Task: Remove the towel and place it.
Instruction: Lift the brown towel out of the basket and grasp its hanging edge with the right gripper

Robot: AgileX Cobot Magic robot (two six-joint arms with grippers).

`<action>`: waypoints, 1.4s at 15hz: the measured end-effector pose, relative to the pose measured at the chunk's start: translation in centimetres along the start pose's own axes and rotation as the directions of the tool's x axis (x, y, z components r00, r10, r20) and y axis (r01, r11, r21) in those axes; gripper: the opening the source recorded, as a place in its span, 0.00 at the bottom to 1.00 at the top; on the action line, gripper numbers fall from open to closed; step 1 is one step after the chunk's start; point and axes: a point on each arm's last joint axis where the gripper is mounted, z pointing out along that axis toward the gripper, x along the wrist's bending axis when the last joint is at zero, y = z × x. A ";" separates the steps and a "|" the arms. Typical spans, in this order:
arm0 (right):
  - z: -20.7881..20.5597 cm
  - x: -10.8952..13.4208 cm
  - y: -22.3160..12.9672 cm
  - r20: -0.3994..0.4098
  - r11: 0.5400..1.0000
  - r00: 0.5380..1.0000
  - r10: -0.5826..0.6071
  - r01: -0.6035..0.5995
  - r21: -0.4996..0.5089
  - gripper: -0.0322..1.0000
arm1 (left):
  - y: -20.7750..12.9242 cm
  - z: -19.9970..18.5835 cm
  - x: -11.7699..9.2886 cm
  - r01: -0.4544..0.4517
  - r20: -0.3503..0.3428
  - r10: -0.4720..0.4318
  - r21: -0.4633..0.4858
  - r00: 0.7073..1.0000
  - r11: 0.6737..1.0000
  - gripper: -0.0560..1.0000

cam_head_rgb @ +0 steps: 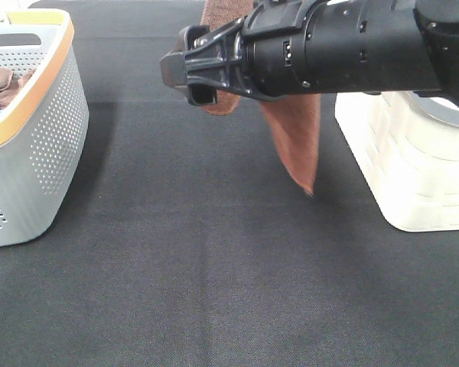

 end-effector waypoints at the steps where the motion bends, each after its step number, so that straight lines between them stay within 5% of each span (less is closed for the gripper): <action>1: 0.0 -0.1 0.1 0.009 1.000 1.000 0.001 -0.001 -0.008 0.79 | -0.1 0.0 0.0 0.000 0.002 0.000 0.011 1.000 1.000 0.05; 9: 0.0 -0.5 0.4 0.053 0.997 0.996 0.068 -0.066 -0.047 0.79 | 1.0 -1.9 -0.2 -0.087 -0.033 0.088 0.021 0.996 0.996 0.05; 13: -1.9 1.0 0.7 -0.101 0.998 0.993 0.066 -0.064 0.018 0.79 | 1.1 -2.0 1.1 -0.132 -0.167 0.137 0.037 0.977 0.991 0.05; 21: -2.2 5.0 1.1 -0.223 0.998 0.973 -0.058 0.060 0.003 0.79 | 0.9 -2.1 1.2 -0.087 -0.186 0.097 0.060 0.978 0.994 0.05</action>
